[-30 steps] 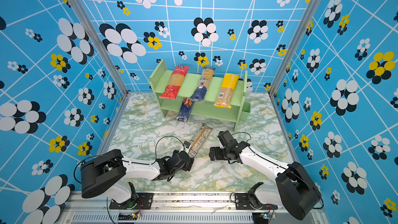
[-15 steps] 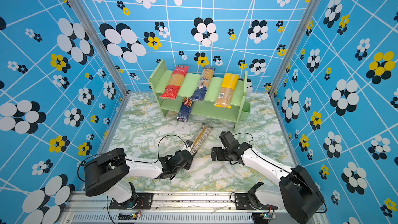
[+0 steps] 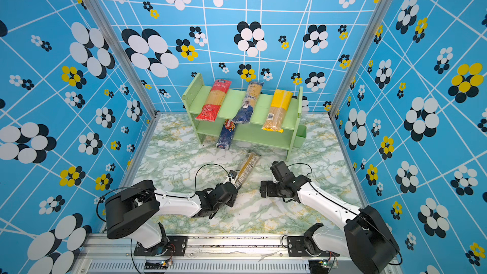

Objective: Arrange pasta packages on shelves
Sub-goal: Pick up the pasta bag from the center of the table.

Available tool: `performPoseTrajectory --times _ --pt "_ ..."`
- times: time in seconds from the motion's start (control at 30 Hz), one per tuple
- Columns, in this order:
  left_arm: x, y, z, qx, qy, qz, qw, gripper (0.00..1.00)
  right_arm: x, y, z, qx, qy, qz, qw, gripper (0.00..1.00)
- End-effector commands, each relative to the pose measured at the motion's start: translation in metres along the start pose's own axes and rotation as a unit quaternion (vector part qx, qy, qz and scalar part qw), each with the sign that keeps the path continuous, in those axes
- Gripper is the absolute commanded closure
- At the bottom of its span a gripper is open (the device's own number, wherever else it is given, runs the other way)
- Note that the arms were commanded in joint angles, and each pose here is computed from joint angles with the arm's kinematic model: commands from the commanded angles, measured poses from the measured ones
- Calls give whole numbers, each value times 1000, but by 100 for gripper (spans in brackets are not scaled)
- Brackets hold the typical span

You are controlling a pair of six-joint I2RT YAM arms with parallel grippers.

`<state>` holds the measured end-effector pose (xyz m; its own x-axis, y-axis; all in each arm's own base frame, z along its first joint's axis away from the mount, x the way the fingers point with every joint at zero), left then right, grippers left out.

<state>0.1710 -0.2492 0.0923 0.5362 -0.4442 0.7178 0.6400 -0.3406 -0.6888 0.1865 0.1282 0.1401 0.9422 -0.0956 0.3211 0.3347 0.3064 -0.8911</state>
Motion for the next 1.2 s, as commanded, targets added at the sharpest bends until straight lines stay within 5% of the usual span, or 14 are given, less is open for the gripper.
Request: performPoseTrajectory --times 0.0,0.43,1.17 --pt "-1 1 -4 -4 5 12 1000 100 -3 -1 -7 -15 -1 1 1000 1" --pt "33 -27 1 -20 -29 -69 997 100 -1 0 -10 -11 12 -4 1000 1" --pt "49 -66 17 -9 -59 -121 991 100 1 2 -16 -18 23 -16 999 1"
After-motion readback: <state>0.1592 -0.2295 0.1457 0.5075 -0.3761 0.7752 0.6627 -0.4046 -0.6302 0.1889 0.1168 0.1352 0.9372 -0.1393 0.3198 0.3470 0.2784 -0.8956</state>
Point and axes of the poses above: each gripper's point midway between its finger pads, its own y axis out along the fingers, its own z axis along the line the jaws close on, x = y × z, the point moved 10 cm from there along -y, back along the fingers, and after that the axes turned 8 degrees about y, right-handed, at the moved point
